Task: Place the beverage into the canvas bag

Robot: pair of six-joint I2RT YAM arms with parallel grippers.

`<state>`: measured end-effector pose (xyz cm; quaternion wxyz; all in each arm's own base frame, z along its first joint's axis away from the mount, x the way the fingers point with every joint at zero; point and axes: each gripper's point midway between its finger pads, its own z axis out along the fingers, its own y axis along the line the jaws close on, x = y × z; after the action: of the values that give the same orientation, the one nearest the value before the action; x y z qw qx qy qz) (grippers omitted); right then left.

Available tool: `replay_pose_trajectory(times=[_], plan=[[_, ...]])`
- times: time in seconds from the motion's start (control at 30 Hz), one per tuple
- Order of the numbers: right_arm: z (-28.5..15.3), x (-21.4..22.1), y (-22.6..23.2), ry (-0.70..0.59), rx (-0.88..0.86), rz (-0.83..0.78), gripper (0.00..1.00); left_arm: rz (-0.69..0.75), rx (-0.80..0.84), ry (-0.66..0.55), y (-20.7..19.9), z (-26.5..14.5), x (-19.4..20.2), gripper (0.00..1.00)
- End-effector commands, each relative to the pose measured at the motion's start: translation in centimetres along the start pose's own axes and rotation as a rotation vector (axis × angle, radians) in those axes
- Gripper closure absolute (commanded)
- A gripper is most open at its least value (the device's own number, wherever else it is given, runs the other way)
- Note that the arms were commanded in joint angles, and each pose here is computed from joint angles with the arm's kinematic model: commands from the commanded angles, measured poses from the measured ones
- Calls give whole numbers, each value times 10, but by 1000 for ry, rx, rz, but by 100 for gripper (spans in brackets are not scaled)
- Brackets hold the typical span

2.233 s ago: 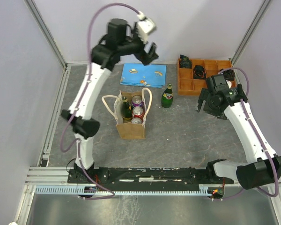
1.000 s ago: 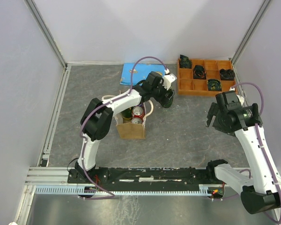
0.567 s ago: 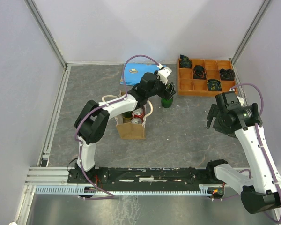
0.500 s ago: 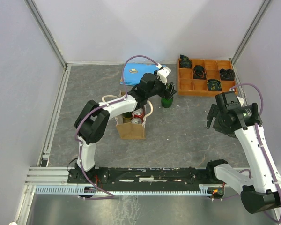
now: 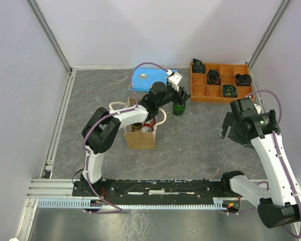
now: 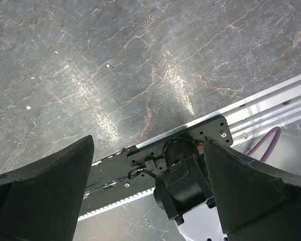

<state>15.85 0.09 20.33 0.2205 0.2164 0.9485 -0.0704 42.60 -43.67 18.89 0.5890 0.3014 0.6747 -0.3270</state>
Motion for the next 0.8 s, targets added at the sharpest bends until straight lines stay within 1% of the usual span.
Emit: replay_pose_trajectory(times=[0.0,0.23,0.37,0.43,0.53,0.57,0.67,0.7,0.73,0.77], plan=[[-9,-6,-2,-27,-4,27,2,-19,11,-63,-4,9,-7,30],[-11,-4,-5,-25,1,29,2,-18,-5,-63,0,11,2,30],[-12,-4,-6,-26,3,31,2,-14,-9,-70,1,14,3,33],[-13,-3,-6,-27,2,32,2,-10,-11,-72,2,16,5,40],[-15,-3,-8,-29,5,36,2,-3,-11,-75,2,19,7,56],[-16,-3,-8,-30,5,37,2,-3,-12,-74,3,19,8,60],[-17,-3,-9,-33,6,40,2,-3,-8,-69,2,21,11,62],[-17,-2,-9,-31,6,41,2,-2,-8,-66,3,21,13,65],[-18,-3,-10,-33,7,42,2,-1,-6,-63,2,22,14,70],[-18,-2,-10,-34,7,43,2,-1,-6,-60,3,22,16,79]])
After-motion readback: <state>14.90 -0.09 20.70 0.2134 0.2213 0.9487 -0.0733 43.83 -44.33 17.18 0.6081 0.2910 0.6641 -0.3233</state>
